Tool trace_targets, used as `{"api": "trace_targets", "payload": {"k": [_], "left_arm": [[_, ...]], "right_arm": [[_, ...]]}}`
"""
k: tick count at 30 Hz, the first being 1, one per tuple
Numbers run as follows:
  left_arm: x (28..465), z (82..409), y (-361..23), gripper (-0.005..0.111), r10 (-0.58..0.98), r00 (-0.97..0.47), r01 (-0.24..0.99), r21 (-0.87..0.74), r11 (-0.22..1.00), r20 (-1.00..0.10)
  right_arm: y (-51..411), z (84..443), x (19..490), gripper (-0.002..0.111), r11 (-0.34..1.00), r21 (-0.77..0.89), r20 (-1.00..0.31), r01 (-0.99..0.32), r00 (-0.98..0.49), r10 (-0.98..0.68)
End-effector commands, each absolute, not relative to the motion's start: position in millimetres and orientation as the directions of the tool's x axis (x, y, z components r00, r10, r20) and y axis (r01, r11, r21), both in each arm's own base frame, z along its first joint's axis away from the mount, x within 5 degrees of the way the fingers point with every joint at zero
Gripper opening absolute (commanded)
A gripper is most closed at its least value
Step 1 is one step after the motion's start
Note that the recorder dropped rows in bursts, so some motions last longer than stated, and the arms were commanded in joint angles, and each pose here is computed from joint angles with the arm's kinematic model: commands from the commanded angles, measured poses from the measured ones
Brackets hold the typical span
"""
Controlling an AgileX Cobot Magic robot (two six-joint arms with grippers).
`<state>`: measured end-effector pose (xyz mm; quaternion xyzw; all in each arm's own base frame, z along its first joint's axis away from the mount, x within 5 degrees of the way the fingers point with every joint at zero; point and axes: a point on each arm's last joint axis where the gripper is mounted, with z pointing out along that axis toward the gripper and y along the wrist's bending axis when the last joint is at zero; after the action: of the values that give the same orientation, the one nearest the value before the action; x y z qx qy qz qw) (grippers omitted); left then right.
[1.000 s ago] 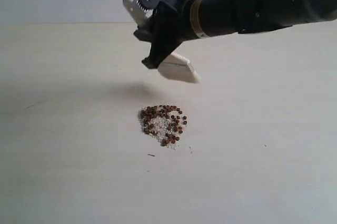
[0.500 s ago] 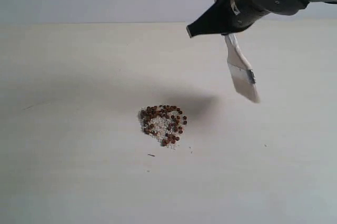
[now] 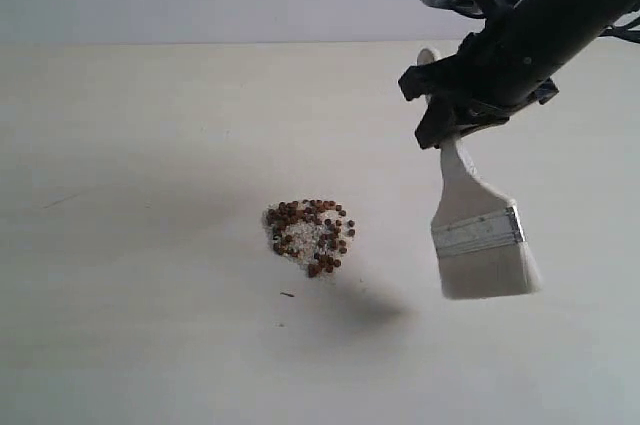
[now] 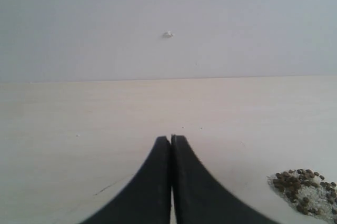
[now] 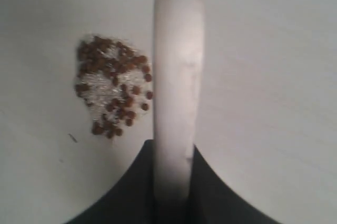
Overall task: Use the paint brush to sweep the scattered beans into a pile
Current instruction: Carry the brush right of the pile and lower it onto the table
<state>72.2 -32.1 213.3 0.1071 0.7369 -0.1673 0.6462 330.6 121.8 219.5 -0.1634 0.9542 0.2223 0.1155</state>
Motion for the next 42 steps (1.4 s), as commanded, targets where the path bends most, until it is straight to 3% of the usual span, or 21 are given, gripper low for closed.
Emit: {"api": "trace_targets", "payload": {"k": [1, 5, 8, 11, 15, 21, 33, 42], "left_arm": [[71.8, 212.8, -31.8, 0.0, -0.054, -0.138, 0.374, -0.103, 0.922, -0.989], [71.8, 212.8, -31.8, 0.0, -0.054, -0.138, 0.374, -0.103, 0.922, -0.989], [71.8, 212.8, -31.8, 0.0, -0.054, -0.138, 0.374, -0.103, 0.922, -0.989], [71.8, 212.8, -31.8, 0.0, -0.054, -0.138, 0.374, -0.103, 0.922, -0.989], [71.8, 212.8, -31.8, 0.0, -0.054, -0.138, 0.374, -0.103, 0.922, -0.989], [71.8, 212.8, -31.8, 0.0, -0.054, -0.138, 0.374, -0.103, 0.922, -0.989], [71.8, 212.8, -31.8, 0.0, -0.054, -0.138, 0.374, -0.103, 0.922, -0.989], [71.8, 212.8, -31.8, 0.0, -0.054, -0.138, 0.374, -0.103, 0.922, -0.989]], "right_arm": [[121.2, 226.3, 334.4, 0.0, 0.792, 0.472, -0.351, -0.386, -0.907, -0.233], [122.3, 212.8, 335.9, 0.0, 0.774, 0.499, -0.306, -0.389, -0.915, -0.262], [121.1, 188.7, 337.3, 0.0, 0.62, 0.654, -0.264, -0.433, -0.899, -0.35], [112.9, 172.1, 347.7, 0.0, 0.474, 0.789, -0.281, -0.392, -0.915, -0.288], [88.3, 129.4, 361.0, 0.0, 0.486, 0.84, -0.172, -0.243, -0.967, -0.186], [93.5, 101.5, 363.2, 0.0, 0.451, 0.884, -0.087, -0.123, -0.991, -0.1], [84.0, 86.1, 358.2, 0.0, 0.611, 0.788, -0.01, -0.083, -0.992, -0.123], [83.3, 85.4, 357.6, 0.0, 0.619, 0.781, -0.003, -0.082, -0.992, -0.128]]}}
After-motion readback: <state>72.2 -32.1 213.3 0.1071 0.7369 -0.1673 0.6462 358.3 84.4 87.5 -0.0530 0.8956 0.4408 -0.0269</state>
